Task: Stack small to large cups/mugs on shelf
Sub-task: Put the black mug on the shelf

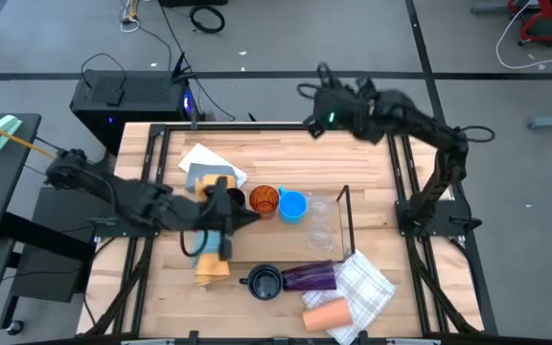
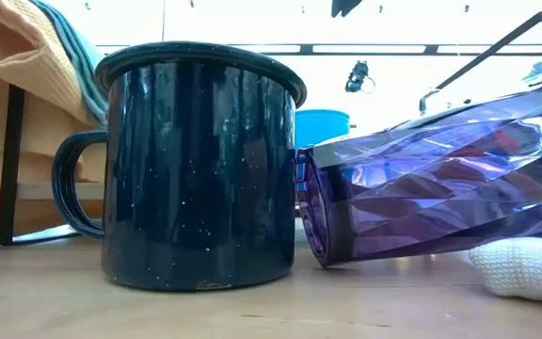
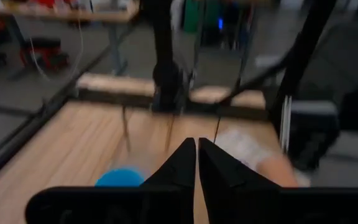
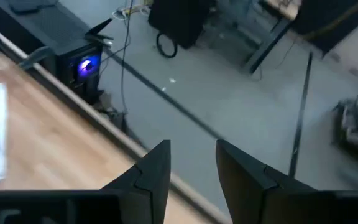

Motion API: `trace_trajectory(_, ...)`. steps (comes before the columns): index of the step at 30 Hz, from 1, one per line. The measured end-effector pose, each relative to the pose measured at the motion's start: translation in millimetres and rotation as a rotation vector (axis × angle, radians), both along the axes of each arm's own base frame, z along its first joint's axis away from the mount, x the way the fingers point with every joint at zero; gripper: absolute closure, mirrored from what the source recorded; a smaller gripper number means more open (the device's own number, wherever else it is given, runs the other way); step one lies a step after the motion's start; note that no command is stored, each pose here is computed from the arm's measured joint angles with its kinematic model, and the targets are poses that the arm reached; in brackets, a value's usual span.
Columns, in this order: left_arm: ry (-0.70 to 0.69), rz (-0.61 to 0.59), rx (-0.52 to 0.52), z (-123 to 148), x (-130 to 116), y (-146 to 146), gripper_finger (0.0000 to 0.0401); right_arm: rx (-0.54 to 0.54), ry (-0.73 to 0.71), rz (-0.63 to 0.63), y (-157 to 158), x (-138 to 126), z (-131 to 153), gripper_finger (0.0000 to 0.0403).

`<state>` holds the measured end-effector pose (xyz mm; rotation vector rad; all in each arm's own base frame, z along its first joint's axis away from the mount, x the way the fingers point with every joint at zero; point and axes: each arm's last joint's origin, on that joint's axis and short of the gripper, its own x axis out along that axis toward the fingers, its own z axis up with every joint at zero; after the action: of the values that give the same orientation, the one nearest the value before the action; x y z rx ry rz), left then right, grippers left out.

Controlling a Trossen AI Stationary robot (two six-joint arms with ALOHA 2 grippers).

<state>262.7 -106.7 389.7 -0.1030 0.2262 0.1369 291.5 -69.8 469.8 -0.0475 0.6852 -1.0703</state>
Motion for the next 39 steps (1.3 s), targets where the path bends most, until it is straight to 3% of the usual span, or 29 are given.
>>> trace_trajectory(6, -0.155, 0.045, -0.105, -11, 32, -28, 0.0387, -0.013, 0.044, 0.155, -38, -14, 21, 0.0268)
trace_trajectory(14, 0.056, 0.137, -0.29, -90, 64, -70, 0.0388, 0.053, 0.011, 0.263, -76, -42, 30, 0.0268)
trace_trajectory(22, 0.227, 0.257, -0.287, -139, 70, -76, 0.0391, 0.098, -0.063, 0.3, -87, -56, 35, 0.0268)
trace_trajectory(25, 0.359, 0.272, -0.307, -149, 65, -69, 0.0384, 0.108, -0.068, 0.314, -87, -56, 35, 0.0268)
trace_trajectory(28, 0.477, 0.212, -0.342, -150, 63, -62, 0.0379, 0.121, -0.067, 0.323, -86, -56, 34, 0.0268)
trace_trajectory(35, 0.586, 0.033, -0.396, -142, 68, -54, 0.0339, 0.144, -0.086, 0.325, -85, -56, 34, 0.0268)
trace_trajectory(39, 0.645, 0.037, -0.391, -140, 68, -46, 0.03, 0.155, -0.09, 0.323, -85, -56, 33, 0.0268)
